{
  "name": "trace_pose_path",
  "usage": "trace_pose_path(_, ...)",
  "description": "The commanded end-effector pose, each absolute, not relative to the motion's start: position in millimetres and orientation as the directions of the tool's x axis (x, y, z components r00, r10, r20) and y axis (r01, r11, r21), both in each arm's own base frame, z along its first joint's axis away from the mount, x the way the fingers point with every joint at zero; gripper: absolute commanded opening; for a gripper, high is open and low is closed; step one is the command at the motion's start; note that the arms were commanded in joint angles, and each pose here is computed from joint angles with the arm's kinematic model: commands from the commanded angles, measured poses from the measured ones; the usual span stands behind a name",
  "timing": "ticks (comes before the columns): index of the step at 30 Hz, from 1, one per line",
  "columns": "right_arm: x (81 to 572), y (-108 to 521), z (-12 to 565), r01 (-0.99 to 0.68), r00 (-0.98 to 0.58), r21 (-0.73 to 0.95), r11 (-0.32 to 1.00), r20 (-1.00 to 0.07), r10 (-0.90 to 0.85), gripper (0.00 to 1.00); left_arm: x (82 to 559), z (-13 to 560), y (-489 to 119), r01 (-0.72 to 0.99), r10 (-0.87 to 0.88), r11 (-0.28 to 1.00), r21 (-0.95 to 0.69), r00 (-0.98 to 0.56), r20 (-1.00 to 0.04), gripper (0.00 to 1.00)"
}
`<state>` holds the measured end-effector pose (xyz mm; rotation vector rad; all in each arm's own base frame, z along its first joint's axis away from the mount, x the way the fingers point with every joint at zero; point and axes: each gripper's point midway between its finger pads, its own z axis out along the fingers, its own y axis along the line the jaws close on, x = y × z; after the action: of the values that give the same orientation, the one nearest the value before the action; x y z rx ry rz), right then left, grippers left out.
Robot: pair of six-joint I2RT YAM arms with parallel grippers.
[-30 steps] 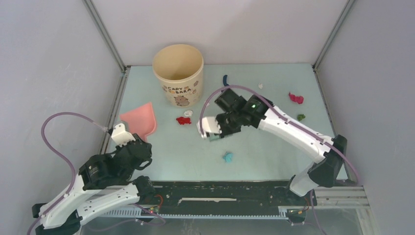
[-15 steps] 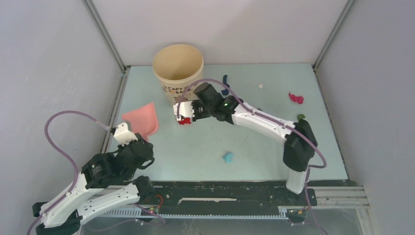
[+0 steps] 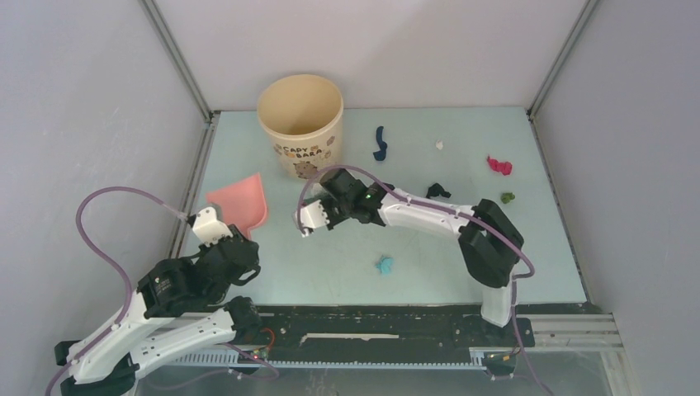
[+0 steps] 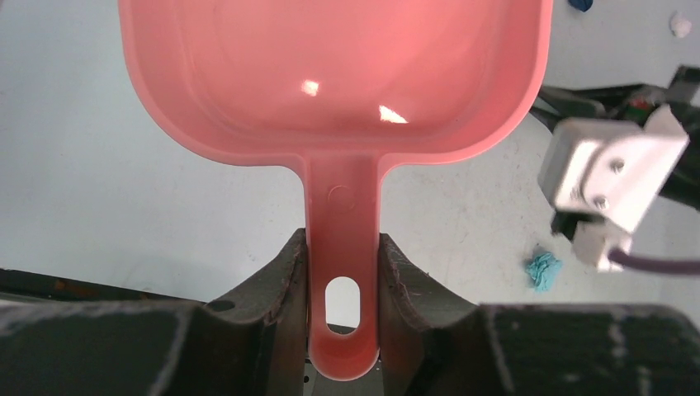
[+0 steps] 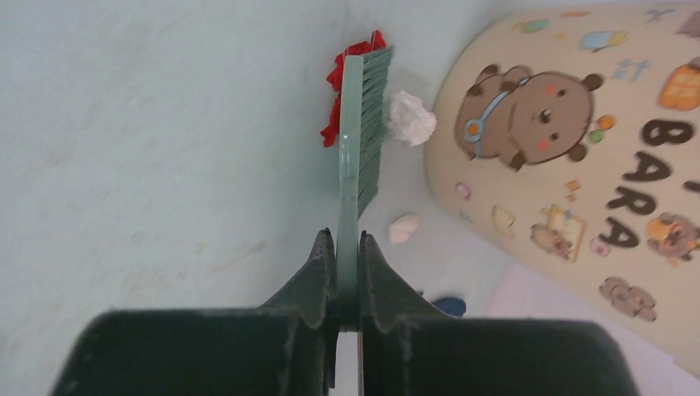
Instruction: Sweep away the paper scraps from the table
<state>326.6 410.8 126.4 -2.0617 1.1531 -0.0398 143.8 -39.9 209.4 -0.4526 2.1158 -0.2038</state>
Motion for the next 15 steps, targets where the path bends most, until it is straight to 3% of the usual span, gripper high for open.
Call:
trace_pose_path(1, 306, 347, 140, -0.729, 0.583, -0.563, -0.389, -0.213, -0.784, 0.00, 148, 213, -43, -0.228, -0.391, 0.920, -0.319, -0.484, -0.783, 0.00)
trace_pose_path(11, 275, 204, 175, -0.877, 0.363, -0.370, -0.306, -0.094, -0.927, 0.00, 158, 211, -60, -0.187, -0.323, 0.946, -0.263, -0.510, -0.797, 0.00)
trace_pose_path(13, 277, 199, 197, -0.874, 0.337, -0.414, -0.255, -0.137, -0.932, 0.00, 160, 209, -65, -0.173, -0.296, 0.955, -0.241, -0.523, -0.799, 0.00)
trace_pose_path(15, 278, 205, 223, -0.876, 0.305, -0.451, -0.169, -0.248, -0.920, 0.00, 162, 206, -73, -0.142, -0.255, 0.967, -0.212, -0.545, -0.799, 0.00)
